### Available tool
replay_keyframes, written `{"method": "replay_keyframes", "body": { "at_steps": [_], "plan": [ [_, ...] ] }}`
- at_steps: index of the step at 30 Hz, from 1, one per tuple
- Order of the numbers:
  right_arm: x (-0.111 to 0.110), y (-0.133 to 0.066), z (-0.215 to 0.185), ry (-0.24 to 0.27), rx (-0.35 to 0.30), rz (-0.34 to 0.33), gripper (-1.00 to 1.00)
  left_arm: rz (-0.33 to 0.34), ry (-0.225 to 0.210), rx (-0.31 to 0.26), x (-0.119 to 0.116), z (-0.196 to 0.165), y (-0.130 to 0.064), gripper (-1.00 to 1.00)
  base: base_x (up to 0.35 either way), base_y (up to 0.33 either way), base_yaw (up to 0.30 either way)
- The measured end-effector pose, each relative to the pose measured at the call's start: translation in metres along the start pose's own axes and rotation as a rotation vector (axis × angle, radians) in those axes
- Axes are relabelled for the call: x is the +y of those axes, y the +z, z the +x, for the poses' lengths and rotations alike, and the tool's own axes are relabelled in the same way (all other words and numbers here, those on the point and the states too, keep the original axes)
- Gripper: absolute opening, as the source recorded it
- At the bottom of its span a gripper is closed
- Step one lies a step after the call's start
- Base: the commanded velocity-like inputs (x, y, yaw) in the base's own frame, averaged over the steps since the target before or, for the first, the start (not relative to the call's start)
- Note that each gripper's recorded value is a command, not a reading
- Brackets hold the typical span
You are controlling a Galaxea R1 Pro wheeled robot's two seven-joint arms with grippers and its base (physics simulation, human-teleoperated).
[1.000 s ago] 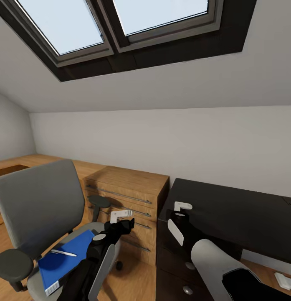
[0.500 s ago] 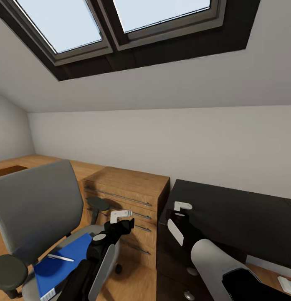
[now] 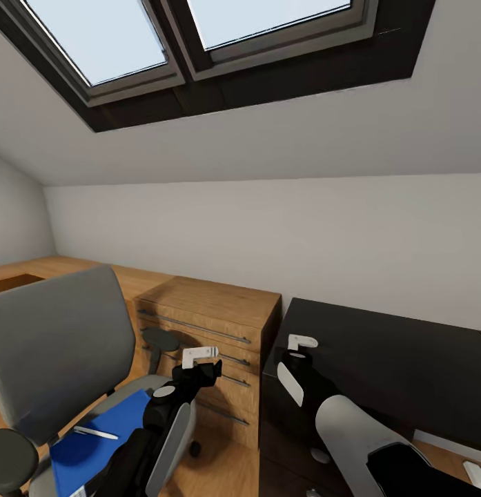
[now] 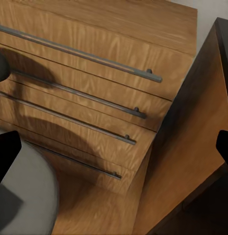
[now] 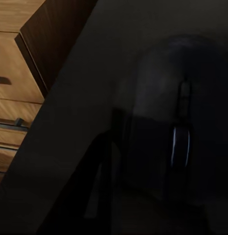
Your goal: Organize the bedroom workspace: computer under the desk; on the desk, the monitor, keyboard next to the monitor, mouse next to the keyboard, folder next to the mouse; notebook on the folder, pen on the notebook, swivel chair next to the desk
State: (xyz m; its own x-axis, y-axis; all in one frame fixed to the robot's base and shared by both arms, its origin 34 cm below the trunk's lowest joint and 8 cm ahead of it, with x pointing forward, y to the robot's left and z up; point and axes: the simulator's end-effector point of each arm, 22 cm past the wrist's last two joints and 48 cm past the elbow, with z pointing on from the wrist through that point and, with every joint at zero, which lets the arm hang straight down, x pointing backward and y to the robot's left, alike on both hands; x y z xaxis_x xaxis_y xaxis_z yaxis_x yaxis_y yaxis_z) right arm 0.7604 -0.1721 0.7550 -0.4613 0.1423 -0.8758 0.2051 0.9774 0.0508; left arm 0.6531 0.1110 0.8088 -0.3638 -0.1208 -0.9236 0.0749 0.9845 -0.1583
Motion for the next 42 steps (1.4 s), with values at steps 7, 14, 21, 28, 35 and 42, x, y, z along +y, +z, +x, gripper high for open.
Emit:
{"method": "replay_keyframes", "body": {
  "at_steps": [7,14,21,28,35,42],
  "plan": [
    [-0.0003,0.0000,0.0003,0.000,0.001,0.001,-1.00,0.000,0.000,0.000,0.0000,0.0001,0.0000,1.00,0.000,0.000,0.000],
    [-0.0008,0.0000,0.0003,0.000,0.001,0.004,-1.00,0.000,0.000,0.000,0.0000,0.0002,0.0000,1.00,0.000,0.000,0.000],
    [-0.0006,0.0002,0.0006,-0.002,0.000,0.002,-1.00,-0.001,0.000,0.000,0.0002,0.0001,0.0000,1.00,0.000,0.124,0.000],
    [-0.0005,0.0001,0.0005,-0.002,0.000,0.002,-1.00,-0.002,0.000,0.000,0.0003,0.0001,0.0000,1.00,0.000,0.041,0.000],
    [0.0001,0.0001,0.0001,-0.001,-0.001,-0.001,-1.00,-0.001,0.000,0.000,0.0002,-0.0003,0.0000,1.00,0.000,0.052,0.000],
    [-0.0003,0.0001,-0.0011,0.003,-0.006,0.000,-1.00,-0.002,0.000,0.000,0.0004,0.0002,0.0000,1.00,0.000,0.003,0.000]
  ]
}}
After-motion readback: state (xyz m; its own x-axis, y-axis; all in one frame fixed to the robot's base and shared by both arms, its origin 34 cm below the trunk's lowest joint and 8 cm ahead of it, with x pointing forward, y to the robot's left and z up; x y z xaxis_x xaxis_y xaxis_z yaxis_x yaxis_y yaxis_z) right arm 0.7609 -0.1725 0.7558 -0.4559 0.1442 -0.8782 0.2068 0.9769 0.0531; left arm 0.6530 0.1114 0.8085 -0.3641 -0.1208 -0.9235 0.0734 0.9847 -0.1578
